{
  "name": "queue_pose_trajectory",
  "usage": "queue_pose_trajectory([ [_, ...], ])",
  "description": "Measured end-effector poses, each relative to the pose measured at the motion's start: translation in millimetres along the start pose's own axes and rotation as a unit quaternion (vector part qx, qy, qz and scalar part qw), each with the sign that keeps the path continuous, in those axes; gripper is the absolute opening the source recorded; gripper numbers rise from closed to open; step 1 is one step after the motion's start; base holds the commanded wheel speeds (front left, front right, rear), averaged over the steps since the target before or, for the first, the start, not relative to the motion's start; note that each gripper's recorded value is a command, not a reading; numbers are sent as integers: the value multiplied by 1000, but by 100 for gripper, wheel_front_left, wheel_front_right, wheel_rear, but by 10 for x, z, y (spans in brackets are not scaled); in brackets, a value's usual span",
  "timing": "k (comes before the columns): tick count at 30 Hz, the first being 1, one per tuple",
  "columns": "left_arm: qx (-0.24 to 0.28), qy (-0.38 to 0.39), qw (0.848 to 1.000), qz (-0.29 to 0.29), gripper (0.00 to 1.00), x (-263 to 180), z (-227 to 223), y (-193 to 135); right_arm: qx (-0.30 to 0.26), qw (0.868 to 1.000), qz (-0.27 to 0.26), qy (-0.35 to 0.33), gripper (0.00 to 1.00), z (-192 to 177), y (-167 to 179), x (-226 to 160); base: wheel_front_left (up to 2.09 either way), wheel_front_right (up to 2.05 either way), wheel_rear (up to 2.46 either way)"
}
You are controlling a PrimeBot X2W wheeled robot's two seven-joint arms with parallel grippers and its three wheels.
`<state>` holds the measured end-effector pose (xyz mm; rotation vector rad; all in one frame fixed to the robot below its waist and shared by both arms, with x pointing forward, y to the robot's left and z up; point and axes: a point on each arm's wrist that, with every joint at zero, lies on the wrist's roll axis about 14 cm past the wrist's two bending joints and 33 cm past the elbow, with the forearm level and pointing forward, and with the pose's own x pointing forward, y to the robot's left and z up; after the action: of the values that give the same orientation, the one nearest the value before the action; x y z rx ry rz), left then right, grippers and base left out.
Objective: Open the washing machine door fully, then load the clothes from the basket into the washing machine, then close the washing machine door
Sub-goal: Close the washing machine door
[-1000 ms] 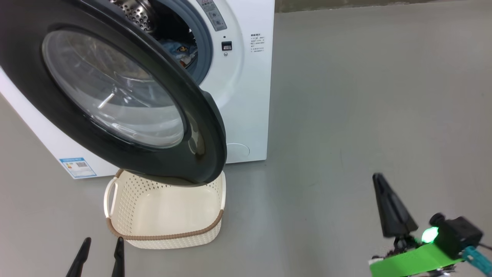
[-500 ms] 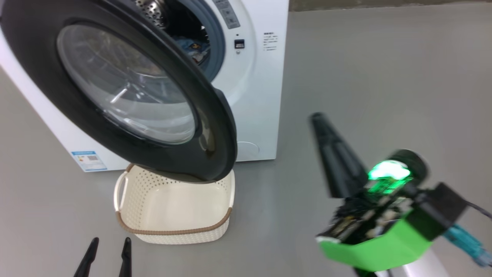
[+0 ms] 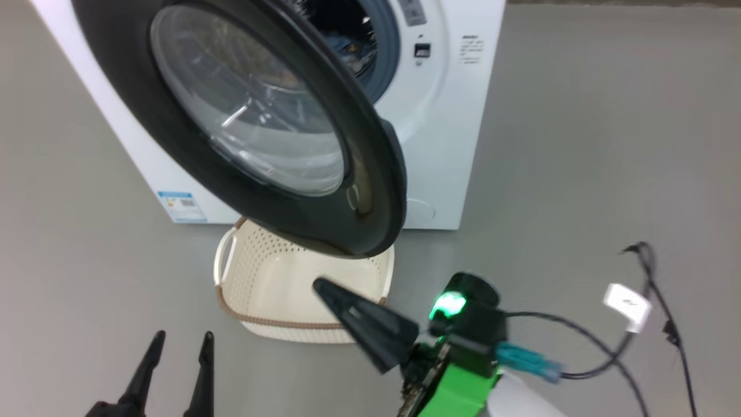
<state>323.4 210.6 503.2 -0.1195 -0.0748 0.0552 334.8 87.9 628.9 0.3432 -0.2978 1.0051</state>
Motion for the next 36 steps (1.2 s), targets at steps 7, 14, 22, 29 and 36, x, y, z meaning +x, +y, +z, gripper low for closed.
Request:
queue_pose_trajectory([
  [7,-4,4,1000,6,100,122,-24,26,19,996,-4,87,0,-653,-210,-7,0,0,0],
  [14,-18,6,1000,14,100,330,-62,57,18,992,-36,117,0,-979,-689,49,0,0,0],
  [22,-28,12,999,12,100,550,-142,34,0,991,-62,123,0,-1145,-1188,196,0,0,0],
  [29,-36,30,999,11,100,728,-309,11,-7,987,-109,120,0,-1286,-1744,273,0,0,0],
  [36,-36,43,998,6,100,851,-441,-8,-19,984,-153,87,0,-1188,-2214,365,0,0,0],
])
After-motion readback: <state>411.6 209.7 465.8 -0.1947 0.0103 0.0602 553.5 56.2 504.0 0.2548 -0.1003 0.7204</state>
